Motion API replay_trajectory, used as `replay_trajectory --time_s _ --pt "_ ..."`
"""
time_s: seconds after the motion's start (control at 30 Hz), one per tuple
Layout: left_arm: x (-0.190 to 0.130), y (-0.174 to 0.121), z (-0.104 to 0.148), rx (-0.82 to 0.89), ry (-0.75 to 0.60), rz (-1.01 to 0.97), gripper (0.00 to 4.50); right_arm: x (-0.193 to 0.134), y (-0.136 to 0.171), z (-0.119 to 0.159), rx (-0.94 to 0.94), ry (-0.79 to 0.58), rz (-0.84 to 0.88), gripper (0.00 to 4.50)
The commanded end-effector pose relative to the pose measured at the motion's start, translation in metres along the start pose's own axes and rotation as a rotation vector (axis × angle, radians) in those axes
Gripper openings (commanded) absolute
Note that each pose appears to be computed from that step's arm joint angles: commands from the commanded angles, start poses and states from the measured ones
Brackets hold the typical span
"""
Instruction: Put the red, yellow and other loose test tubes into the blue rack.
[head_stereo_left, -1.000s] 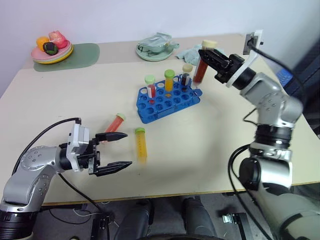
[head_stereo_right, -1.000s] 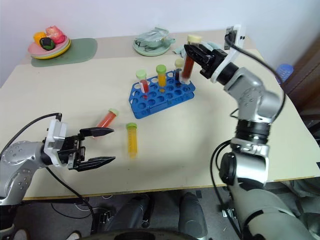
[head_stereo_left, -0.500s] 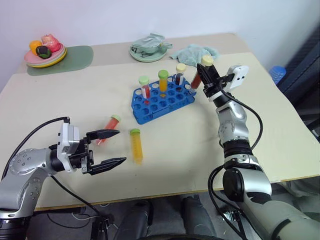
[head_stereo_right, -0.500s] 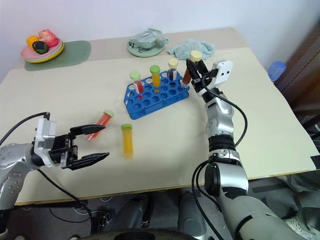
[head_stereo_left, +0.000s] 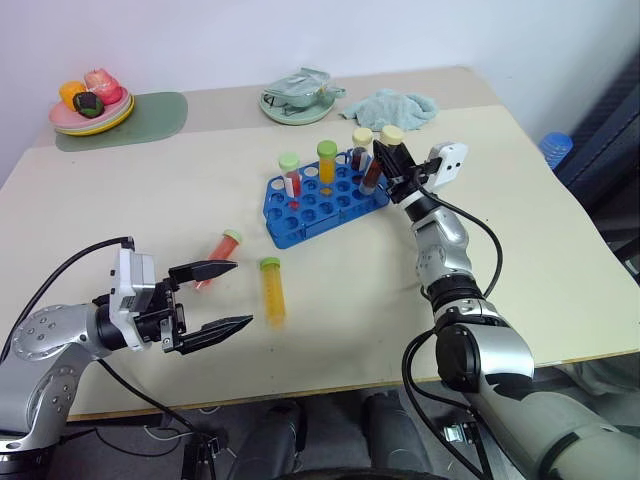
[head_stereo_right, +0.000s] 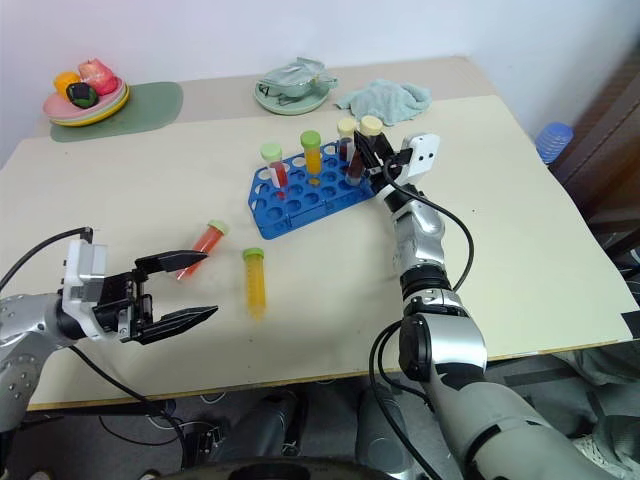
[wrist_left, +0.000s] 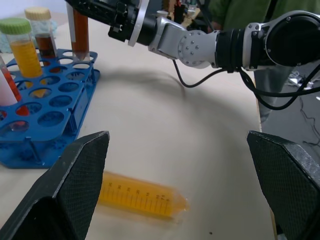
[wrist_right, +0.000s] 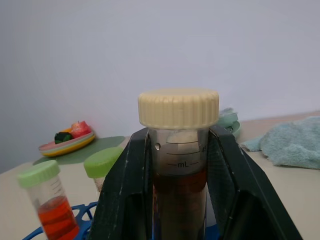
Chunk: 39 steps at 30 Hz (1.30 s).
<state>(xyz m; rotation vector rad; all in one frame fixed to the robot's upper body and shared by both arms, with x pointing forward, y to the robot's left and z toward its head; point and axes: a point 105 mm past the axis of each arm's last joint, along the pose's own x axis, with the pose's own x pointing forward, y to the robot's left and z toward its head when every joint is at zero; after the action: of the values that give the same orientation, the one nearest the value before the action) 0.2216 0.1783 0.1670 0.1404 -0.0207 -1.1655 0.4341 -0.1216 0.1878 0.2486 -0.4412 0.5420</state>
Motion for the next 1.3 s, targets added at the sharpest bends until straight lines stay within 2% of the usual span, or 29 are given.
replay_trajectory --time_s 0.03,0.23,0.67,0.73,0.8,0.9,0.97,1.1,1.2,1.3 --pt "-0.003 -0.001 0.010 0.040 -0.009 0.008 4.50 0.004 -0.003 0.006 -0.029 -0.011 -0.002 0.85" --pt "-0.002 -0.001 0.012 0.042 -0.009 0.010 4.50 0.003 -0.009 0.010 -0.046 -0.016 -0.020 0.85" --pt "0.002 0.000 0.012 0.039 -0.018 0.010 4.50 -0.007 -0.006 -0.009 -0.127 0.052 -0.016 0.85" --pt "0.003 0.000 0.012 0.038 -0.021 0.011 4.50 -0.008 -0.007 -0.007 -0.135 0.046 -0.020 1.90" --pt "0.003 0.000 0.012 0.037 -0.025 0.014 4.50 -0.007 -0.006 -0.006 -0.139 0.038 -0.017 2.70" --pt "0.005 0.002 0.015 0.025 -0.055 0.054 4.50 -0.006 -0.005 -0.001 -0.207 0.016 -0.038 4.15" --pt "0.008 0.005 0.020 0.006 -0.093 0.097 4.50 -0.005 -0.003 0.001 -0.236 0.009 -0.036 4.15" --pt "0.021 0.020 0.042 0.006 -0.158 0.302 4.50 -0.009 0.002 0.009 -0.312 0.016 0.057 4.15" --pt "0.028 0.026 0.054 0.007 -0.131 0.410 4.50 -0.019 0.002 0.017 -0.354 0.048 0.137 4.15" --pt "0.035 0.035 0.069 -0.013 -0.095 0.491 4.50 -0.040 -0.005 0.025 -0.389 0.136 0.200 4.15"
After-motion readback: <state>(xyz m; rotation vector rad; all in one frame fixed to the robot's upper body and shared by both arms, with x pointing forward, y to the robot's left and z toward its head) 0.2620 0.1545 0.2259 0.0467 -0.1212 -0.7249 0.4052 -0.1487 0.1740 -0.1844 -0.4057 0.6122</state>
